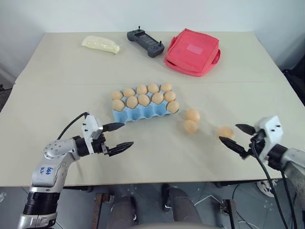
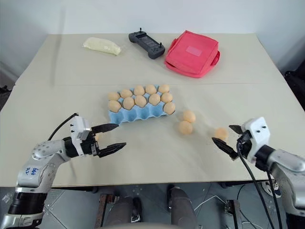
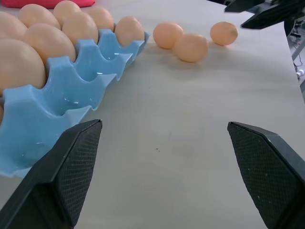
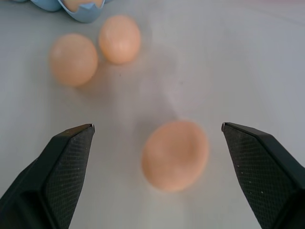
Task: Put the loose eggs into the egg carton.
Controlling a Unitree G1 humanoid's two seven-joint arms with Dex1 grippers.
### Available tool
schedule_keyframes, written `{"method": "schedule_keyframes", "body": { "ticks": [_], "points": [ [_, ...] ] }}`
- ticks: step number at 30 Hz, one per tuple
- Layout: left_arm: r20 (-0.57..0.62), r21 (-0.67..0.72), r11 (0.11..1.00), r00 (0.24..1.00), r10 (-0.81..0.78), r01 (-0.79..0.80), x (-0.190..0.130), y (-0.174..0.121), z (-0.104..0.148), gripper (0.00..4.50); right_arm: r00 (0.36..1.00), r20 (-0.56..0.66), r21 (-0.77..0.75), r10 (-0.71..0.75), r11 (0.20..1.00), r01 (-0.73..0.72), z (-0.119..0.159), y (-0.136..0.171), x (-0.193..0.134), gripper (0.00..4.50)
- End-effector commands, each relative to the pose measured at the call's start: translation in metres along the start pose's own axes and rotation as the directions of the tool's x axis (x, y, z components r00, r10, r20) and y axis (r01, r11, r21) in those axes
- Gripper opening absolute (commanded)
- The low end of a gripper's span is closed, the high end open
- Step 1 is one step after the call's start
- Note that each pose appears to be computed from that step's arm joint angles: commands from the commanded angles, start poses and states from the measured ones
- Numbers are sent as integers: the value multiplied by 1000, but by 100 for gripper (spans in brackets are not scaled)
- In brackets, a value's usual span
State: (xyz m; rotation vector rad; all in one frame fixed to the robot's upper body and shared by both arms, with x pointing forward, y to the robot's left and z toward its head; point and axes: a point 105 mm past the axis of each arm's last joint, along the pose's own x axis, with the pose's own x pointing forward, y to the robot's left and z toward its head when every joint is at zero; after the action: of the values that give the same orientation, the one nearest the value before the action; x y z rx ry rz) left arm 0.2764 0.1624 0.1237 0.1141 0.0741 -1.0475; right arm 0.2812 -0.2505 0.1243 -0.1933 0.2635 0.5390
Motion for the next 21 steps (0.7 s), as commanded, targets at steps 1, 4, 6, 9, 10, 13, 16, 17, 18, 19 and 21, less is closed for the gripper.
{"method": "schedule_keyframes", "body": {
  "ticks": [1,4,6,9,10,13,16,17,18,19,21],
  "points": [
    [21,26,999,999,46,-46,-10,0,8,449,1000,-12,-5,8,1000,-8,-2,-3,6,450],
    [13,32,996,997,79,-80,-16,-1,6,449,999,-47,3,5,1000,-5,-10,-8,14,450],
    [13,31,995,996,90,-91,-18,-2,6,449,994,-105,44,11,999,-6,-19,-9,17,450],
    [14,31,993,994,110,-111,-21,-2,6,450,991,-136,94,2,995,11,-21,-10,20,391],
    [14,31,993,993,116,-116,-22,-2,6,450,994,-110,86,-4,996,14,-15,-10,21,349],
    [14,31,992,992,123,-124,-23,-1,6,450,997,-83,70,-1,998,7,-6,-9,19,252],
    [16,33,991,991,132,-132,-24,0,7,450,999,-46,35,1,999,1,9,-6,19,197],
    [17,34,990,991,134,-134,-24,1,7,450,1000,-29,21,2,1000,-2,16,-5,20,196],
    [19,35,990,991,136,-136,-24,2,8,450,1000,-8,9,7,1000,-7,24,-2,21,196],
    [20,37,990,990,137,-138,-24,2,8,450,1000,10,0,12,1000,-12,32,0,23,196],
    [23,38,990,990,138,-139,-23,4,9,450,998,50,-20,26,999,-25,47,4,29,196]
  ]
}}
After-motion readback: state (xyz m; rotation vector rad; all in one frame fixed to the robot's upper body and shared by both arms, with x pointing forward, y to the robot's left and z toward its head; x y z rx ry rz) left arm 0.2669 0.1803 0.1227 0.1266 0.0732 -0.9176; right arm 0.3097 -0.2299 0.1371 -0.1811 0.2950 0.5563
